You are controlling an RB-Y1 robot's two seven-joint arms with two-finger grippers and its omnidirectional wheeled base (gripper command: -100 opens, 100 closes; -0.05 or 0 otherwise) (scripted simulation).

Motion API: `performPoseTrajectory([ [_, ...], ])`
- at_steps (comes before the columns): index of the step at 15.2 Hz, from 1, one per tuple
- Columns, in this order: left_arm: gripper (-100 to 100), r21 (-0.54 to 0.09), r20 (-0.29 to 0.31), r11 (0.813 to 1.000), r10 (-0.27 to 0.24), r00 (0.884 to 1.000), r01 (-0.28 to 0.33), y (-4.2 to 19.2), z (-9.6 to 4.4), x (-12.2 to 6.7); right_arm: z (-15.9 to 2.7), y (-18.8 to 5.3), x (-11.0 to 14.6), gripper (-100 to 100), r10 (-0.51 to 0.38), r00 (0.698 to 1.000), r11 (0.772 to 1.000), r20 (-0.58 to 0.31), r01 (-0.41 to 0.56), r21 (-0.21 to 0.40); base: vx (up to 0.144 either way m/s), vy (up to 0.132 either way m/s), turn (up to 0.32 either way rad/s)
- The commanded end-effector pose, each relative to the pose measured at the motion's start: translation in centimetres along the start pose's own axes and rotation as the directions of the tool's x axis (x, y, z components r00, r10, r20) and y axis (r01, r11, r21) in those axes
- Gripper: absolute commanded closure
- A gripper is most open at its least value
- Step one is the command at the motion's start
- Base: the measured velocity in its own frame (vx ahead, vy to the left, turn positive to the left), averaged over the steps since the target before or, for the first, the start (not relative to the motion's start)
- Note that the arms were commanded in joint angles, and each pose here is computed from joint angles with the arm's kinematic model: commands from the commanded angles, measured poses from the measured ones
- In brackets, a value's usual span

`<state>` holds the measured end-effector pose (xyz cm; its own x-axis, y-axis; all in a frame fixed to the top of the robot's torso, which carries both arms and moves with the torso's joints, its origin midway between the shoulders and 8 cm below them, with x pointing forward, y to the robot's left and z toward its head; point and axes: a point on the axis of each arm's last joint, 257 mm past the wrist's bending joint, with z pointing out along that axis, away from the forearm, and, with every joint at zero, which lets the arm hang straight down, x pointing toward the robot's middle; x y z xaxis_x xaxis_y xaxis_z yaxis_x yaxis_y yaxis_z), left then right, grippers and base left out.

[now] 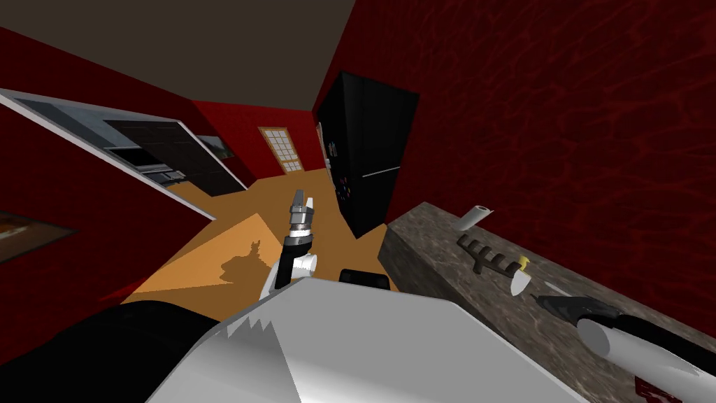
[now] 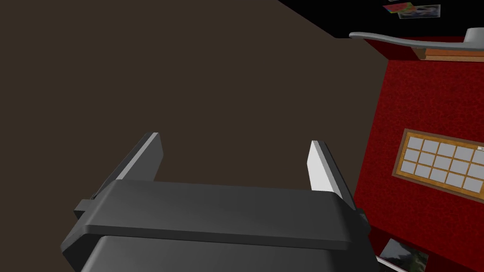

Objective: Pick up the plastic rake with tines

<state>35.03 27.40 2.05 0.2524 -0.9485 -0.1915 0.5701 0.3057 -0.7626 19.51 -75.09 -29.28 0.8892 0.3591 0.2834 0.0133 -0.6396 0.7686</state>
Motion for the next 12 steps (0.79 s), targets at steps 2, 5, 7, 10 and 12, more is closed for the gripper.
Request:
performPoseTrajectory([
  [2, 0, 0.0, 0.0, 1.0, 0.0, 1.0, 0.0, 0.0, 0.0, 0.0, 0.2, 1.6, -3.1, -100, 0.1, 0.992, 0.995, 0.078, -0.101, 0.017, 0.025, 0.007, 0.075],
  [5, 0, 0.0, 0.0, 1.0, 0.0, 1.0, 0.0, 0.0, 0.0, 0.0, 0.1, 0.8, -4.0, -100, 0.098, 0.989, 0.993, 0.114, -0.104, 0.047, 0.033, 0.003, 0.083],
  [7, 0, 0.0, 0.0, 1.0, 0.0, 1.0, 0.0, 0.0, 0.0, 0.0, 0.0, 2.3, -6.1, -100, 0.187, 0.969, 0.98, 0.163, -0.195, 0.038, 0.02, 0.002, 0.058],
  [10, 0, 0.0, 0.0, 1.0, 0.0, 1.0, 0.0, 0.0, 0.0, 0.0, -0.2, 1.5, -6.8, -100, 0.184, 0.964, 0.978, 0.194, -0.199, 0.062, 0.035, 0.002, 0.097],
  [12, 0, 0.0, 0.0, 1.0, 0.0, 1.0, 0.0, 0.0, 0.0, 0.0, -0.6, 2.6, -8.9, -100, 0.27, 0.93, 0.955, 0.251, -0.292, 0.056, 0.039, 0.008, 0.151],
])
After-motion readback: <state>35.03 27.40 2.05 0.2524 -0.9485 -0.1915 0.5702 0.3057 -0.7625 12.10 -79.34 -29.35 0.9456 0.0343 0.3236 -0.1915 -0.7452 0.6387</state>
